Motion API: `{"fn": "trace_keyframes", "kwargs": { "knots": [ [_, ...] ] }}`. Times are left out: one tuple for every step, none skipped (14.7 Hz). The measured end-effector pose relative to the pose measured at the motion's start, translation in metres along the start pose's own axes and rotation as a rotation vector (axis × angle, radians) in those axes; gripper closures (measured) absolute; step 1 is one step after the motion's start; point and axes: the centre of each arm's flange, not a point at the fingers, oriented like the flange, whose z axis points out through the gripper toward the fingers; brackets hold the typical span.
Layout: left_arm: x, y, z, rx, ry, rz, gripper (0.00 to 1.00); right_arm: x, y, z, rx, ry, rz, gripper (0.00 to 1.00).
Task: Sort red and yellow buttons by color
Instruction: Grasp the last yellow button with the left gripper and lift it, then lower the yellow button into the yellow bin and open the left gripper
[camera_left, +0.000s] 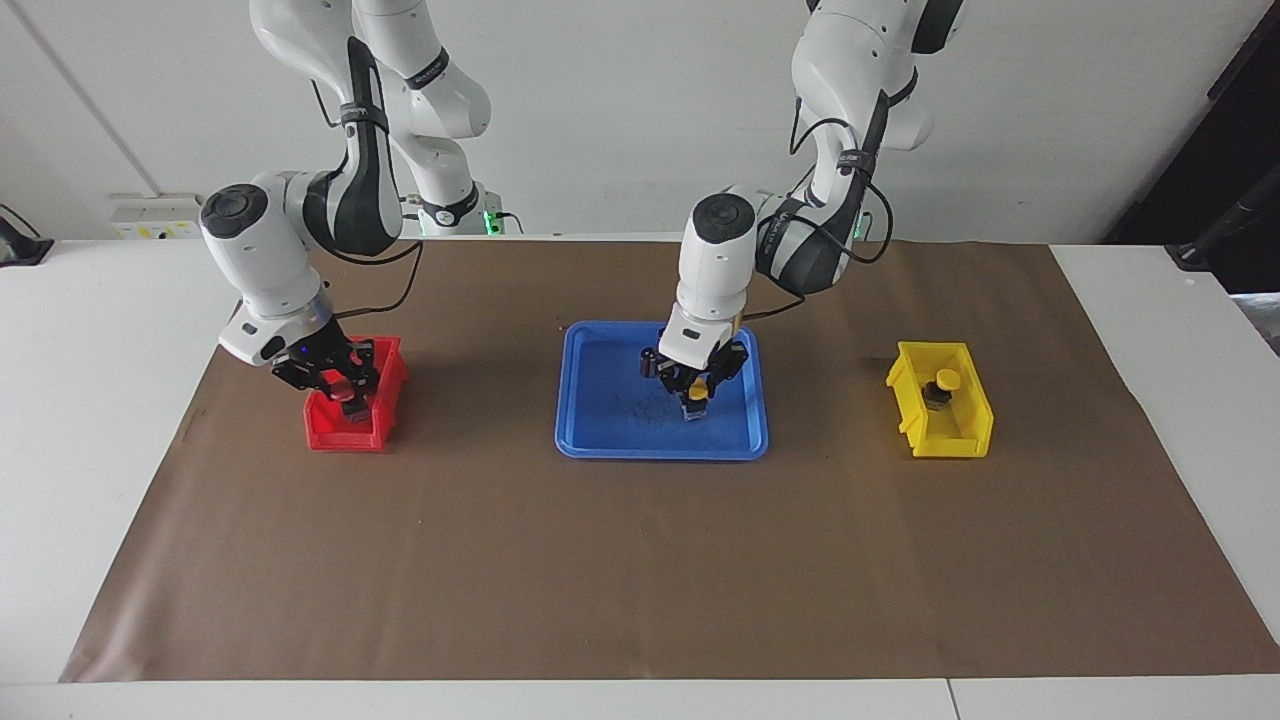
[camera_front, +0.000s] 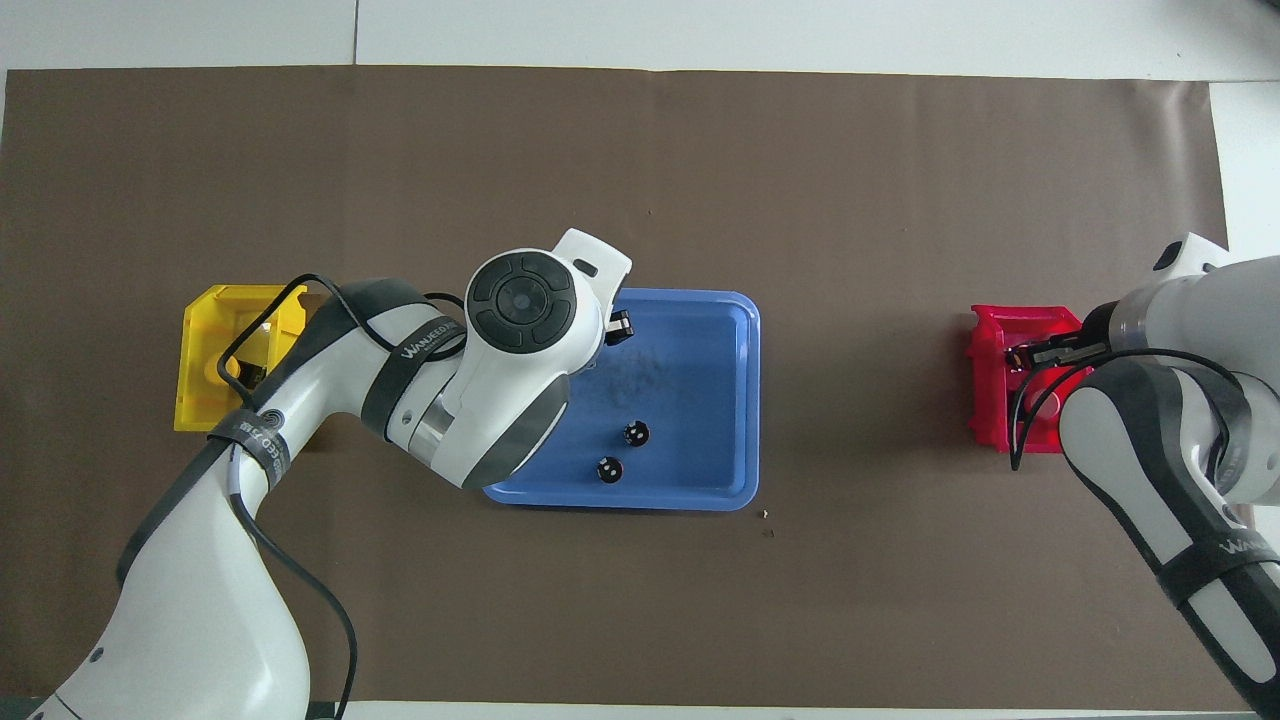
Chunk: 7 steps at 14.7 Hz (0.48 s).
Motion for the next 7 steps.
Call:
{"fn": "trace_keyframes", "kwargs": {
  "knots": [
    [0.011, -0.005, -0.016, 0.015, -0.007, -0.013, 0.59, -0.001, 0.000, 0.002, -0.001, 0.012, 0.003, 0.59],
    [0.024, -0.016, -0.034, 0.028, -0.013, -0.012, 0.59, -0.002, -0.001, 0.006, -0.004, 0.027, 0.004, 0.59],
    [0.038, -0.033, -0.051, 0.039, -0.019, 0.002, 0.59, -0.005, -0.002, 0.011, -0.005, 0.033, 0.005, 0.59],
    [0.054, -0.056, -0.065, 0.049, -0.025, 0.021, 0.59, -0.008, -0.003, 0.017, -0.004, 0.032, 0.005, 0.59],
    [0.073, -0.086, -0.076, 0.059, -0.035, 0.050, 0.59, -0.012, -0.003, 0.021, -0.003, 0.028, 0.008, 0.59],
    [0.094, -0.120, -0.084, 0.065, -0.042, 0.080, 0.59, -0.014, -0.001, 0.023, -0.003, 0.027, 0.012, 0.59],
    [0.116, -0.157, -0.089, 0.064, -0.042, 0.103, 0.59, -0.014, 0.001, 0.023, -0.004, 0.028, 0.016, 0.59]
  ]
}}
